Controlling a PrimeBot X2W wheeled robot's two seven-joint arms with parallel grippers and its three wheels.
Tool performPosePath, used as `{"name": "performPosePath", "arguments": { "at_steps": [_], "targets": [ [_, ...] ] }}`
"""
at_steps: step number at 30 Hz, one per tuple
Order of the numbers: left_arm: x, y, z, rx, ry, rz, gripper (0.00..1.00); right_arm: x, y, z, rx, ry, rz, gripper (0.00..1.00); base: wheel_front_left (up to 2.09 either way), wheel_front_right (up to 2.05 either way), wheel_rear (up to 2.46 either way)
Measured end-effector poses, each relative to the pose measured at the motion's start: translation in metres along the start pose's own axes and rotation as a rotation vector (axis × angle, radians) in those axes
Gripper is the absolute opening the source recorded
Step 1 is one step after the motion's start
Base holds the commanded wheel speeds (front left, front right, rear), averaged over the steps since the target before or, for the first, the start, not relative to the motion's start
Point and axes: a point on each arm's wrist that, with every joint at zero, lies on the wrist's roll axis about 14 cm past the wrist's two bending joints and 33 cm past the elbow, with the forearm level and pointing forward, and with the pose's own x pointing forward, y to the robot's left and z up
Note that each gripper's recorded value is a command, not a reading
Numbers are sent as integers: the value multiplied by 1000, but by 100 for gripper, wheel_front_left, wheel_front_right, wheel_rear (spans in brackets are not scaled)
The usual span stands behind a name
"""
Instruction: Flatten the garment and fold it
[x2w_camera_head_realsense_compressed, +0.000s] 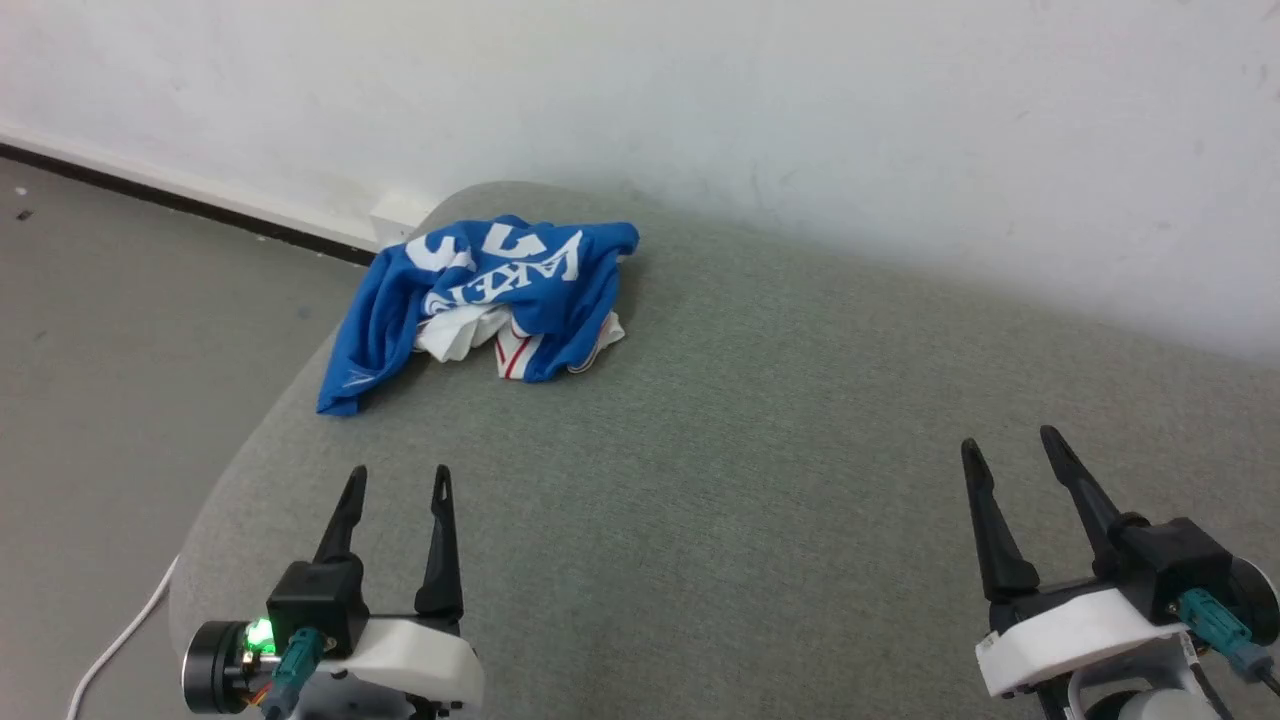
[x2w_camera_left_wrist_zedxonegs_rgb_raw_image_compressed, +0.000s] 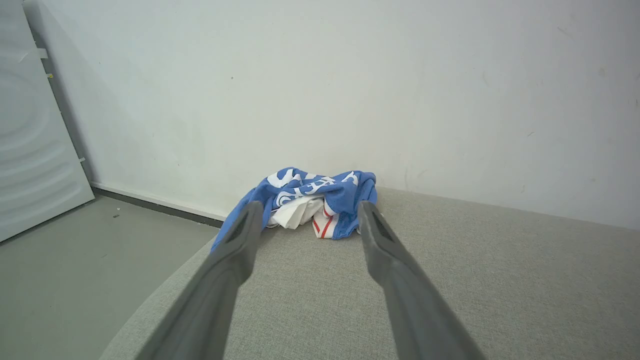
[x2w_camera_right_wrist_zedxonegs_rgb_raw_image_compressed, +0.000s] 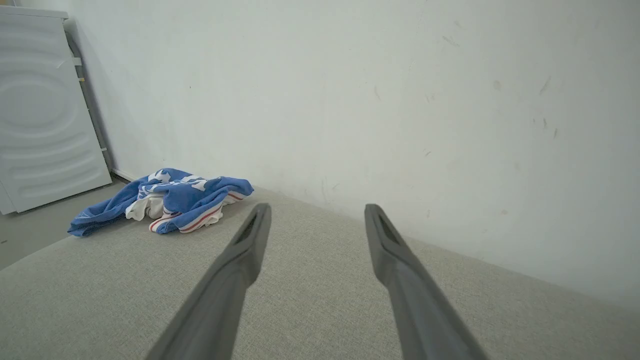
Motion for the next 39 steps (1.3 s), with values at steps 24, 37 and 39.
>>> {"name": "performPosePath", "arguments": {
  "at_steps": [24,37,39],
  "targets": [
    [-32,40,5,5,-40,145,100,21,45,3,42,-43,136,100,0,0,0],
    [-45,56,10,-5,-70,206,100,28,65,6,60,-66,196,100,0,0,0],
    [-47,57,11,-5,-72,214,100,29,68,5,62,-67,204,100,0,0,0]
  ]
}}
